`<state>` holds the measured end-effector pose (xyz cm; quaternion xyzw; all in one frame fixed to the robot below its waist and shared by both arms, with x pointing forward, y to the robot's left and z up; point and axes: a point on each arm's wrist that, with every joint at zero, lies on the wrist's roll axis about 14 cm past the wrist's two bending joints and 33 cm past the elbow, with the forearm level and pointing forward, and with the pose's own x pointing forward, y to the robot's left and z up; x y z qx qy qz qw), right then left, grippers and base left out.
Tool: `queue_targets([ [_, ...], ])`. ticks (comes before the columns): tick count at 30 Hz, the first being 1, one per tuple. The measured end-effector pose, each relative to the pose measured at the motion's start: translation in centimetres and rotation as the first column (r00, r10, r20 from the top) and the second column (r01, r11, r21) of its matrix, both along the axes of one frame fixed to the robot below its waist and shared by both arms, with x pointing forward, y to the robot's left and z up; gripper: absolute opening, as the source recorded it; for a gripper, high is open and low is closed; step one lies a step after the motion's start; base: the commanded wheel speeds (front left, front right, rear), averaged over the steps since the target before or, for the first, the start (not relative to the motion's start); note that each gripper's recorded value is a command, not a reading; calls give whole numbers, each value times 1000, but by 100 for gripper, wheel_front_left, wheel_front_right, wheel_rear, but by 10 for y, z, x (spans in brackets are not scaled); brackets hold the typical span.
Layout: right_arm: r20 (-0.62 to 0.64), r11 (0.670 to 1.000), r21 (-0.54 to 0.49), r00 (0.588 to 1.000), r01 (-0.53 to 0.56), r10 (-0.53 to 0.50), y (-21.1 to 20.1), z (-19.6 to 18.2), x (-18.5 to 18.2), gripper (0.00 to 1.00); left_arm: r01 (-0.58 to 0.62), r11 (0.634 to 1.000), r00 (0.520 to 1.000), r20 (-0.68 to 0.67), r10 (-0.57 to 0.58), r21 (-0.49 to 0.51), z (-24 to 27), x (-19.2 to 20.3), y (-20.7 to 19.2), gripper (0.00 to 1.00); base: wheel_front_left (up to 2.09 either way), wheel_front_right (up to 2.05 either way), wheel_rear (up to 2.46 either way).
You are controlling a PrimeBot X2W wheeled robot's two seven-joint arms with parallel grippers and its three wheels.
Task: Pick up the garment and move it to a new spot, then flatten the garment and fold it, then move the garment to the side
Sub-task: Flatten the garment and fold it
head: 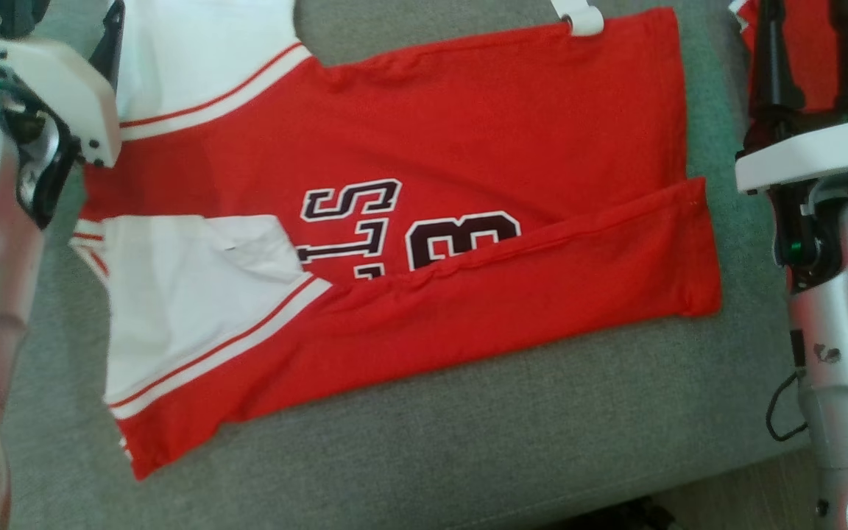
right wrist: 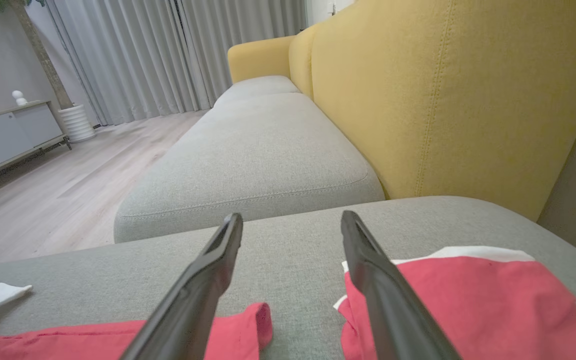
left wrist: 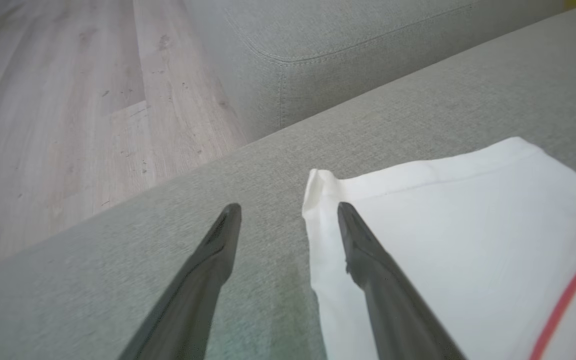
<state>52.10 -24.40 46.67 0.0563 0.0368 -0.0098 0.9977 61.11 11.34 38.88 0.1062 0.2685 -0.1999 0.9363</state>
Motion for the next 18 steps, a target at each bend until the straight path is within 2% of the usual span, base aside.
queue_targets([
  [6,-21,1000,-16,1000,15,-15,-8,-10,0,100,20,1000,997,-76,-21,-13,-21,7,-16,100,0,0,0],
  [15,-36,1000,-8,999,8,-8,-7,-20,-2,100,4,1000,990,-142,-5,-6,-34,17,-15,100,0,0,0],
  [16,-35,1000,-10,999,7,-8,-7,-19,-1,100,2,1000,989,-148,-4,-8,-34,17,-15,72,0,0,0],
  [17,-31,1000,-10,999,7,-7,-7,-18,0,100,6,1000,988,-153,-7,-9,-35,16,-17,25,0,0,0],
  [18,-26,1000,-11,1000,5,-6,-7,-16,2,100,7,1000,987,-160,-10,-18,-34,15,-19,0,0,0,0],
])
